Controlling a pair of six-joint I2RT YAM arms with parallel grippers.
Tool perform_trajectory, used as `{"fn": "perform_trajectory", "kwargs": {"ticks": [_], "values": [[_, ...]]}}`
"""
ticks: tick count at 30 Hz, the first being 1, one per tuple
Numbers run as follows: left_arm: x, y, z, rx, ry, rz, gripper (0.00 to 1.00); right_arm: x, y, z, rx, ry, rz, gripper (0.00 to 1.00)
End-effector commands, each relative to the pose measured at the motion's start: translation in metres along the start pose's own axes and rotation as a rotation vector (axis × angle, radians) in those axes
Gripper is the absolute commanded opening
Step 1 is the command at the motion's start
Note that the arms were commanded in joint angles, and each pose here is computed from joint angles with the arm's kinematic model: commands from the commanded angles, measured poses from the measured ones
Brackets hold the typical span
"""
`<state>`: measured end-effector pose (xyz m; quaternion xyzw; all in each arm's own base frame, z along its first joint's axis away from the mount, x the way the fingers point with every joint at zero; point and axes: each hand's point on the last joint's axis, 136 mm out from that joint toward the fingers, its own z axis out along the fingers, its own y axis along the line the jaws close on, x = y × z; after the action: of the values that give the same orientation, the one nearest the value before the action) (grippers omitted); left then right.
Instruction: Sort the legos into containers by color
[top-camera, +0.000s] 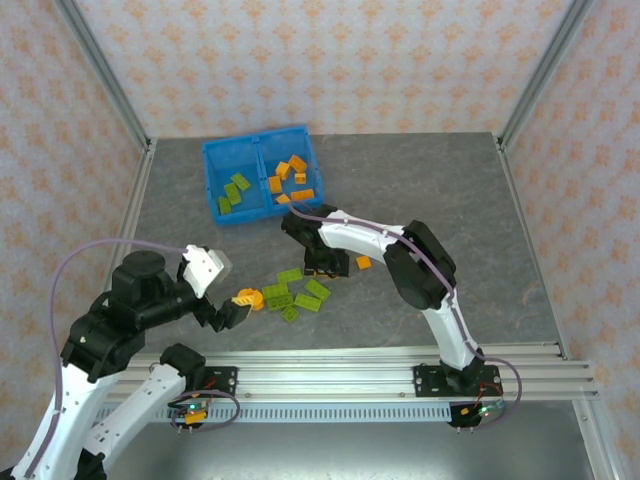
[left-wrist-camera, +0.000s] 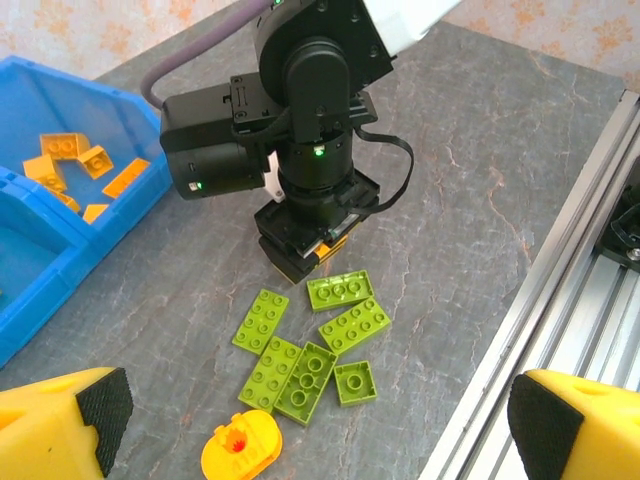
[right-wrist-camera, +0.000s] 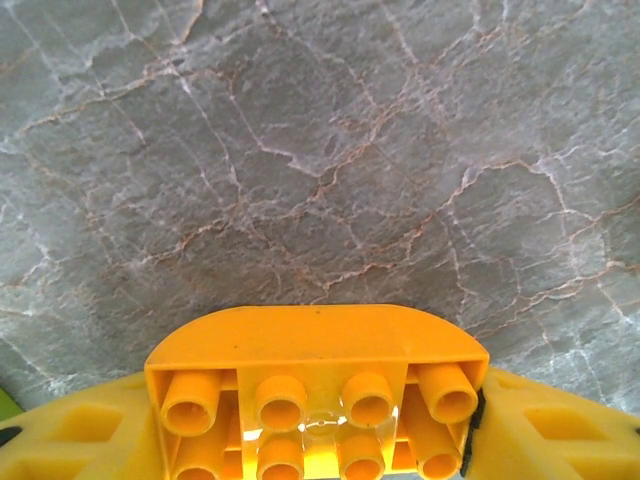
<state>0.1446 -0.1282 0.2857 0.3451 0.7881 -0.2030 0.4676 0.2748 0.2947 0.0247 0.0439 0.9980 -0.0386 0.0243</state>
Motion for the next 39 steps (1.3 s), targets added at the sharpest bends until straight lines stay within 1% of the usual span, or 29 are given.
{"fn": "perform_trajectory", "kwargs": {"ticks": [1, 7, 10, 14, 16, 19, 22, 24, 27, 28, 30, 34, 37, 39], "values": [[-0.011, -0.001, -0.004, -0.002, -0.065, 0.009, 1.00, -0.011, -0.012, -0.036, -0.003, -0.087, 0.015, 0.50], [-0.024, -0.013, -0.014, 0.042, -0.129, 0.099, 1.00, -0.053, 0.020, -0.139, -0.276, -0.334, 0.015, 0.50], [-0.028, -0.015, -0.014, 0.053, -0.145, 0.145, 1.00, -0.086, 0.041, -0.170, -0.382, -0.423, 0.054, 0.50], [-0.028, -0.016, -0.011, 0.070, -0.128, 0.160, 1.00, -0.145, 0.063, -0.170, -0.446, -0.469, 0.172, 0.50], [-0.026, -0.017, -0.011, 0.080, -0.109, 0.158, 1.00, -0.176, 0.074, -0.161, -0.459, -0.484, 0.226, 0.49], [-0.024, -0.017, -0.014, 0.077, -0.094, 0.147, 1.00, -0.212, 0.093, -0.147, -0.511, -0.489, 0.270, 0.48], [-0.021, -0.017, -0.017, 0.064, -0.095, 0.145, 1.00, -0.236, 0.119, -0.122, -0.583, -0.499, 0.269, 0.47], [-0.020, -0.018, -0.018, 0.063, -0.102, 0.143, 1.00, -0.249, 0.127, -0.108, -0.634, -0.485, 0.313, 0.46], [-0.017, -0.018, -0.016, 0.066, -0.099, 0.126, 1.00, -0.262, 0.143, -0.105, -0.726, -0.495, 0.332, 0.47], [-0.016, -0.018, -0.014, 0.069, -0.097, 0.122, 1.00, -0.264, 0.146, -0.109, -0.752, -0.505, 0.327, 0.48], [-0.012, -0.018, -0.010, 0.077, -0.086, 0.113, 1.00, -0.266, 0.150, -0.110, -0.775, -0.508, 0.328, 0.53], [-0.005, -0.014, -0.002, 0.068, -0.080, 0.097, 1.00, -0.266, 0.153, -0.106, -0.787, -0.490, 0.348, 0.57], [-0.006, -0.012, 0.000, 0.061, -0.085, 0.090, 1.00, -0.266, 0.154, -0.118, -0.817, -0.493, 0.353, 0.70], [-0.005, -0.012, 0.000, 0.055, -0.080, 0.094, 1.00, -0.268, 0.154, -0.136, -0.847, -0.516, 0.358, 0.74]]}}
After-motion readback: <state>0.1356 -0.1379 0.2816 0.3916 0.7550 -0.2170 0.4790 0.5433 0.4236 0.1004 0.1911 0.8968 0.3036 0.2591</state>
